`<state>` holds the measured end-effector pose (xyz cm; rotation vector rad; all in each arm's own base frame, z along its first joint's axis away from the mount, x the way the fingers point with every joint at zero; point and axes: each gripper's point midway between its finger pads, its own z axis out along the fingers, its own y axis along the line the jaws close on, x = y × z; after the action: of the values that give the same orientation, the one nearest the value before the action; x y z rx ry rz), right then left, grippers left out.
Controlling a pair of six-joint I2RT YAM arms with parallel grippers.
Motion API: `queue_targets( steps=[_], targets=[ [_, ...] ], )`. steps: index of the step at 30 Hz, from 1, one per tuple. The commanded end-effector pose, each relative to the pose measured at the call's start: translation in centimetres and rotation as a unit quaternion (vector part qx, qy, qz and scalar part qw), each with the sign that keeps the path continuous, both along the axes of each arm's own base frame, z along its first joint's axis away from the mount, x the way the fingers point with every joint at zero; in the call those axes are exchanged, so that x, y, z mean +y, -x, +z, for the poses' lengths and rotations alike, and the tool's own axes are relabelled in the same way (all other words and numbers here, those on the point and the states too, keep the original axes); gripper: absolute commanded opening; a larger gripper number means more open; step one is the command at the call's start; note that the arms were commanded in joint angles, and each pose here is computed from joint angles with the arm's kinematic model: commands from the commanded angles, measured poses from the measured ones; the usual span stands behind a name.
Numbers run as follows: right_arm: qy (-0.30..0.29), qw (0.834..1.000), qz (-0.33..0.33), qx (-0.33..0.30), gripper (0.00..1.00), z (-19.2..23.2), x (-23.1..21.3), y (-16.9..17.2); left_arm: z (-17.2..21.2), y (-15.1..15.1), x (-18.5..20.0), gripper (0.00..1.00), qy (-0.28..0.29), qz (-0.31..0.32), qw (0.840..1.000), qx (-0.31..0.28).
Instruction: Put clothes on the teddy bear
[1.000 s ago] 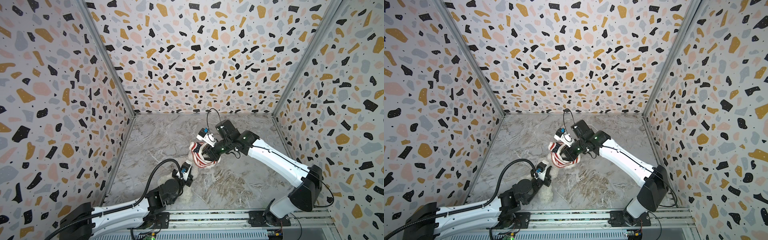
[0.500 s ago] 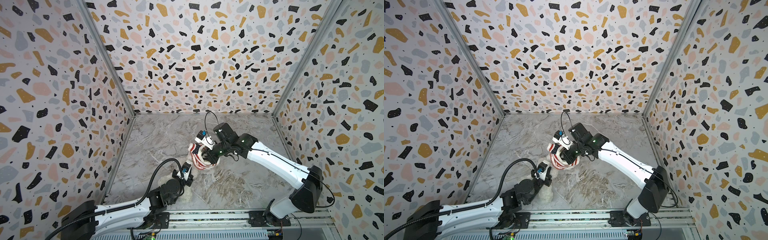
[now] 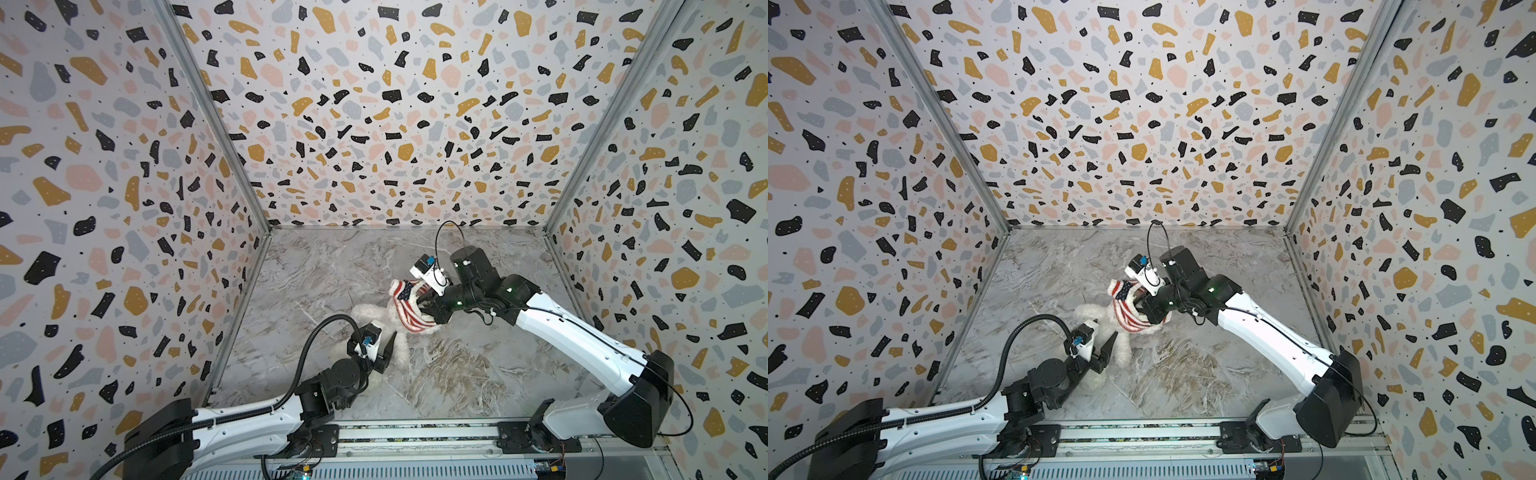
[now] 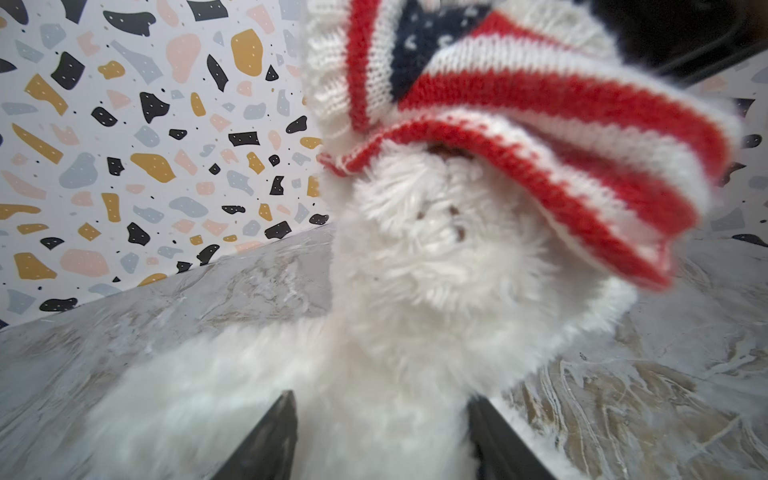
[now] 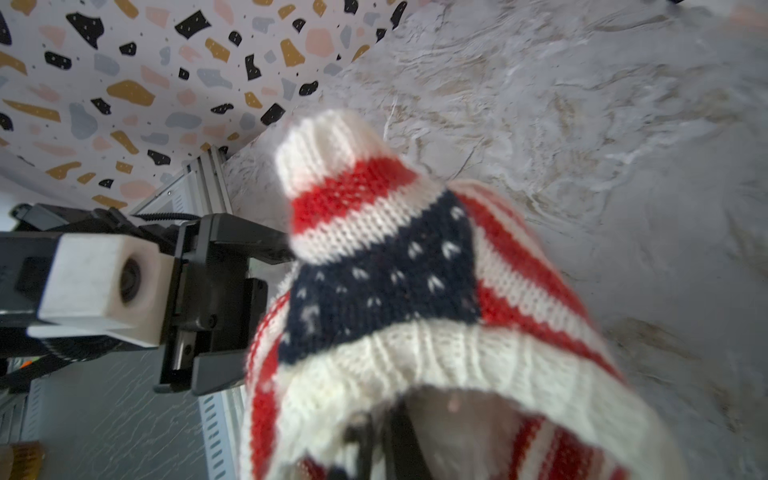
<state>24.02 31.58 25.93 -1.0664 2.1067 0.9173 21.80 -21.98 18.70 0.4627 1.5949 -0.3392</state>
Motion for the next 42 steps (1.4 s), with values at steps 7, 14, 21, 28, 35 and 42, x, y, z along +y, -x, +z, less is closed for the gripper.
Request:
queue_targets(
  steps=[7, 14, 21, 28, 35, 42],
  targets=[
    [-0.016, 0.992, -0.059, -0.108, 0.00, 2.7, -1.8, -4.4, 3.7, -0.2, -1.6, 0.76, 0.118, -0.018, 0.991, 0.058],
    [-0.020, 0.988, -0.051, -0.142, 0.00, 2.0, -2.0, -3.8, 6.0, -0.9, -4.0, 0.56, 0.259, -0.090, 0.945, 0.177],
    [-0.034, 0.986, -0.041, -0.157, 0.00, 1.2, -1.8, -2.3, 6.7, -0.9, -5.0, 0.47, 0.309, -0.123, 0.918, 0.214],
    [-0.044, 0.986, -0.029, -0.157, 0.00, 0.6, -1.4, -1.2, 6.1, -0.9, -6.5, 0.42, 0.320, -0.146, 0.906, 0.234],
    [-0.042, 0.986, -0.019, -0.158, 0.00, 0.1, -1.1, -0.4, 6.2, -1.1, -6.6, 0.31, 0.330, -0.147, 0.904, 0.231],
    [-0.050, 0.984, -0.009, -0.170, 0.00, 0.3, -1.2, 0.5, 6.2, -1.6, -5.6, 0.15, 0.336, -0.119, 0.907, 0.224]
  ],
)
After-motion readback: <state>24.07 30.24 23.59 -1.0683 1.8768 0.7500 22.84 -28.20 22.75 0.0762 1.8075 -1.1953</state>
